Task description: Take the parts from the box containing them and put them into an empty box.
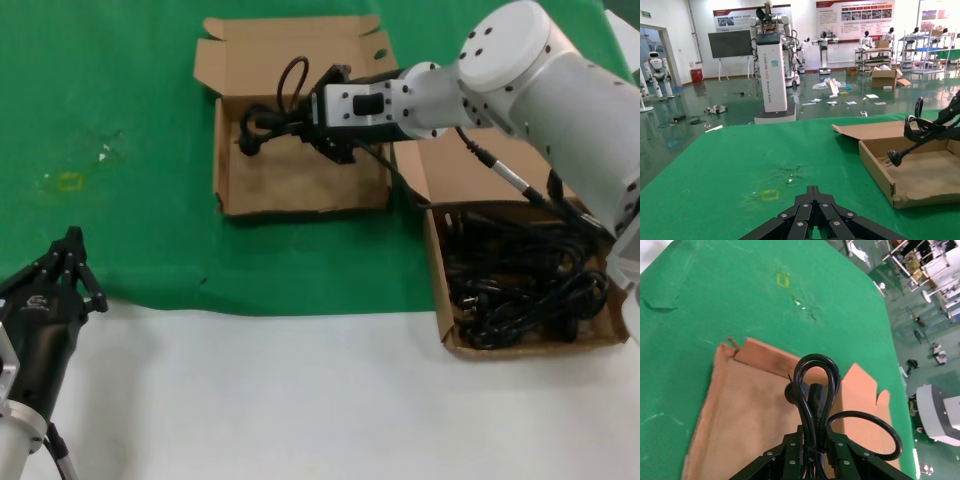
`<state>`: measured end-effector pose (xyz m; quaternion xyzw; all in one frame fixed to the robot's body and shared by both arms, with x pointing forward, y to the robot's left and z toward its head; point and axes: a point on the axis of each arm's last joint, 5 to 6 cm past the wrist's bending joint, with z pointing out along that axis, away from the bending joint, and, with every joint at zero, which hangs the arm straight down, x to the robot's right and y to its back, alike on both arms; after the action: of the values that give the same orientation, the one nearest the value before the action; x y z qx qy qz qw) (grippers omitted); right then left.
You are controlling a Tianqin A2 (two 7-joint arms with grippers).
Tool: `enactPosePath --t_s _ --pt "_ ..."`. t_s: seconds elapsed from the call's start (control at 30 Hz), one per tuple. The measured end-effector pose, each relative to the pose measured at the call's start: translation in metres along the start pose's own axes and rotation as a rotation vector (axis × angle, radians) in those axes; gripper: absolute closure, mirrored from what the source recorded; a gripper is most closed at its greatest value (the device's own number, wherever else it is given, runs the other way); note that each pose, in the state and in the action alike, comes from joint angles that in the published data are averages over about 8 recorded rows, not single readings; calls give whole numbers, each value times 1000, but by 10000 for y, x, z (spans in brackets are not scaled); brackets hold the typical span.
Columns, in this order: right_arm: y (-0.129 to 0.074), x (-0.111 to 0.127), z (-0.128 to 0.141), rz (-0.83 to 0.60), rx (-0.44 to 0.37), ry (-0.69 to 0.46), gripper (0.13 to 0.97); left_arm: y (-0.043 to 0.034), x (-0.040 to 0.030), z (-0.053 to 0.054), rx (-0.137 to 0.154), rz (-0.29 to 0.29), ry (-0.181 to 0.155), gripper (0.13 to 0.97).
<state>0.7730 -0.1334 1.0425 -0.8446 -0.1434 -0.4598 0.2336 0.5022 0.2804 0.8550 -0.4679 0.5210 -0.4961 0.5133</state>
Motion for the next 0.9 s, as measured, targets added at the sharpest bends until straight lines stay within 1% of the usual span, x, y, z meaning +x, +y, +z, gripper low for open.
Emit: enactPosePath --t_s 0.23,0.5,0.53,0.8,0.83,0.9 --pt "-23 2 12 -8 11 22 865 0 0 0 0 0 0 953" --pt "-32 -11 23 -12 15 29 779 0 0 0 0 0 0 953" --pt "-31 -11 22 -10 15 29 779 0 0 0 0 0 0 953" --pt "-29 -1 15 3 21 31 622 0 0 0 0 0 0 952" --pt "-29 -1 15 3 21 31 622 0 0 0 0 0 0 952" --pt "-29 0 15 4 21 31 568 0 0 0 0 0 0 951"
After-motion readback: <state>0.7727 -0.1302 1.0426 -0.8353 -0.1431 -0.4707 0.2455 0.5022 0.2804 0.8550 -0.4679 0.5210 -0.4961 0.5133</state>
